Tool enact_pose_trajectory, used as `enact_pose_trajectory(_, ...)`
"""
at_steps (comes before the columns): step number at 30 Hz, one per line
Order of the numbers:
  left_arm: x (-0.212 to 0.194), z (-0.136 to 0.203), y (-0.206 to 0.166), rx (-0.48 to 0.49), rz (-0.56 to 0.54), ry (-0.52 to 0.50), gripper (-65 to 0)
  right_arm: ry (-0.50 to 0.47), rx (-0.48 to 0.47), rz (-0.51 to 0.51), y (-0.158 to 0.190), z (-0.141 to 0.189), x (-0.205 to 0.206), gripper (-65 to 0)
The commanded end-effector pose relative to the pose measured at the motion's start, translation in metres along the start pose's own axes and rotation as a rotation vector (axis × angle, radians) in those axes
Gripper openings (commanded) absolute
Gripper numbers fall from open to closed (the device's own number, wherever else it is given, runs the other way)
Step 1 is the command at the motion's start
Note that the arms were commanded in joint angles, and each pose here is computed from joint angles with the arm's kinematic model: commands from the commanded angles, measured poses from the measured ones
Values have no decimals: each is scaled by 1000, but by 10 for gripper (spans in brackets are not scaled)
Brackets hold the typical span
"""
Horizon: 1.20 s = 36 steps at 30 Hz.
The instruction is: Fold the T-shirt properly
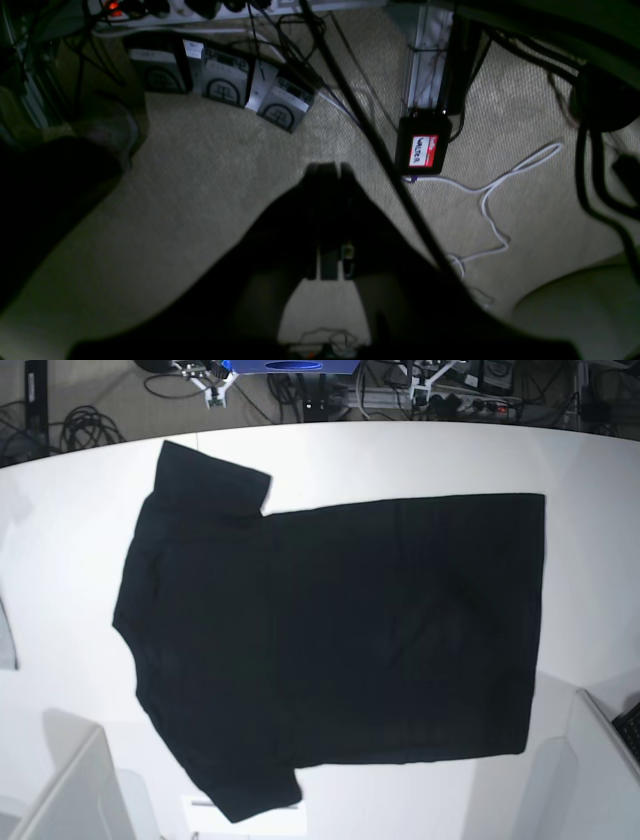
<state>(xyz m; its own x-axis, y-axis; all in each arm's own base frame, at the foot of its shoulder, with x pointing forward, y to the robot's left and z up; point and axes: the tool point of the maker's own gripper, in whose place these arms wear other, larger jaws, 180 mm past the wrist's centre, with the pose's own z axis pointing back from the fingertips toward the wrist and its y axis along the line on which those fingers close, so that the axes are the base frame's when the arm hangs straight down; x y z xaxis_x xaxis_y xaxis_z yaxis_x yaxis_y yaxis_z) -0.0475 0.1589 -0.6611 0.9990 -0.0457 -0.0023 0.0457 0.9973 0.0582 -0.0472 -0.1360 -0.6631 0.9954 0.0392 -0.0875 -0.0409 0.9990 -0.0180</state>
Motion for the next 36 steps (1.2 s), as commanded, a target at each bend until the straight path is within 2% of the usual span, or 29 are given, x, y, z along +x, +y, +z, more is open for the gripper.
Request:
enact_pose_trajectory(1,0,0,1,5,3,-5,-645,18,0,3,0,0,-8,-275)
enact_pose_trajectory(3,0,0,1,5,6,-5,-643,18,-1,4,-1,0,-10,-419)
enact_pose_trajectory(5,2,0,1,3,-3,-8,-643,25,-1,-4,-1,0,-13,-609)
enact_pose_trajectory(6,3,0,1,4,-3,-10,-643,27,-1,-4,-1,0,-13,-650)
enact_pose_trajectory(8,3,0,1,4,-5,-11,-635,29,-1,-7,-1,0,-14,-650)
enact_pose_trajectory(9,4,0,1,4,-2,-11,-607,29,-1,-7,-1,0,-14,-650)
enact_pose_trajectory(11,4,0,2,7,3,-9,-508,33,-2,-7,-1,0,-18,-650)
enact_pose_trajectory(14,2,0,2,5,-11,-8,-321,36,-2,-5,-1,0,-22,-650)
enact_pose_trajectory(16,2,0,2,5,-13,-10,-286,38,-3,-1,-2,0,-23,-650)
enact_pose_trajectory(18,3,0,2,5,-7,-11,-319,38,-3,2,-2,0,-23,-650)
enact_pose_trajectory(19,3,0,2,5,-5,-11,-362,38,-3,2,-2,0,-23,-650)
enact_pose_trajectory(23,3,0,2,6,4,-11,-611,38,-3,4,-2,0,-23,-650)
enact_pose_trajectory(24,2,0,2,7,5,-9,-650,35,-3,5,-2,0,-21,-650)
enact_pose_trajectory(36,0,0,1,3,-16,-8,-650,32,-5,6,-3,0,-19,-650)
